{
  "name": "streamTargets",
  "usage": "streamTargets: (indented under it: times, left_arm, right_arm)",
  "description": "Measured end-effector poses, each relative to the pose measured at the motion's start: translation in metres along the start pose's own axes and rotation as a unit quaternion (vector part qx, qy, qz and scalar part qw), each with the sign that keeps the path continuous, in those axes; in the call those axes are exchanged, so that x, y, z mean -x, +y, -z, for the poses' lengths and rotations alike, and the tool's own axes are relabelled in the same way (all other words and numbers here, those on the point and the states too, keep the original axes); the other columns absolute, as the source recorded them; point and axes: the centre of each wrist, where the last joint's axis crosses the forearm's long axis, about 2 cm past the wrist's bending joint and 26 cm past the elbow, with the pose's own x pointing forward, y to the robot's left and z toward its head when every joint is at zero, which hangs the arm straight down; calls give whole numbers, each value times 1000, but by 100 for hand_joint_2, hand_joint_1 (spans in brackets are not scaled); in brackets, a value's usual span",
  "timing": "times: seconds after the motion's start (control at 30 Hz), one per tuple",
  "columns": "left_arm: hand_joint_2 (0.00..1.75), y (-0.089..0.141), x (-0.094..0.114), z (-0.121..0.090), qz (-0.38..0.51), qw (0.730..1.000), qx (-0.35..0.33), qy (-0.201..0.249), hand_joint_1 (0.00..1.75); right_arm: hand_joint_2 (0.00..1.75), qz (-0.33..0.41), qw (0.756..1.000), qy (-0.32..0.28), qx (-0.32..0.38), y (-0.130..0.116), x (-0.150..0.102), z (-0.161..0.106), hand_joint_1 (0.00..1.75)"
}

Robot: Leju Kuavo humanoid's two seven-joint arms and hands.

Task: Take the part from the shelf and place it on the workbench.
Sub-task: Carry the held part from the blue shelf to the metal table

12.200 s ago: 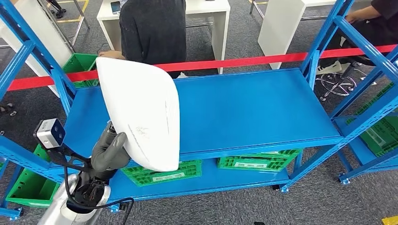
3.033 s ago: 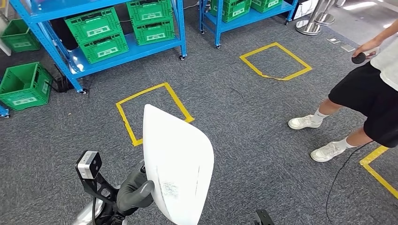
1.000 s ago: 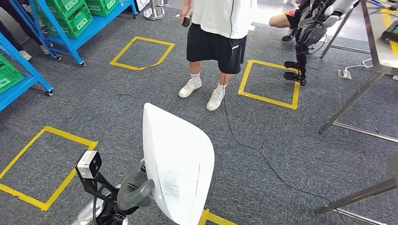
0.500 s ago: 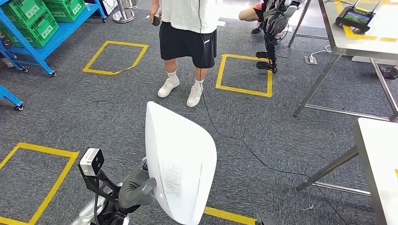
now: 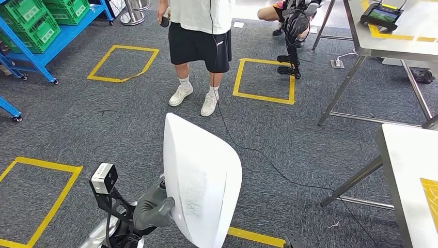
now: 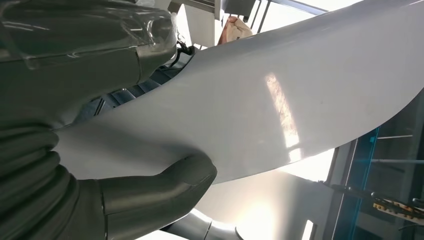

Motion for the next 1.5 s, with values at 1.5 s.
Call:
streamTargets:
  times: [1.5]
  left_arm:
    - [175, -1, 1, 6, -7, 1000, 10, 5, 175]
  right_arm:
    - [0, 14, 1000, 5, 1, -1, 10, -1, 0]
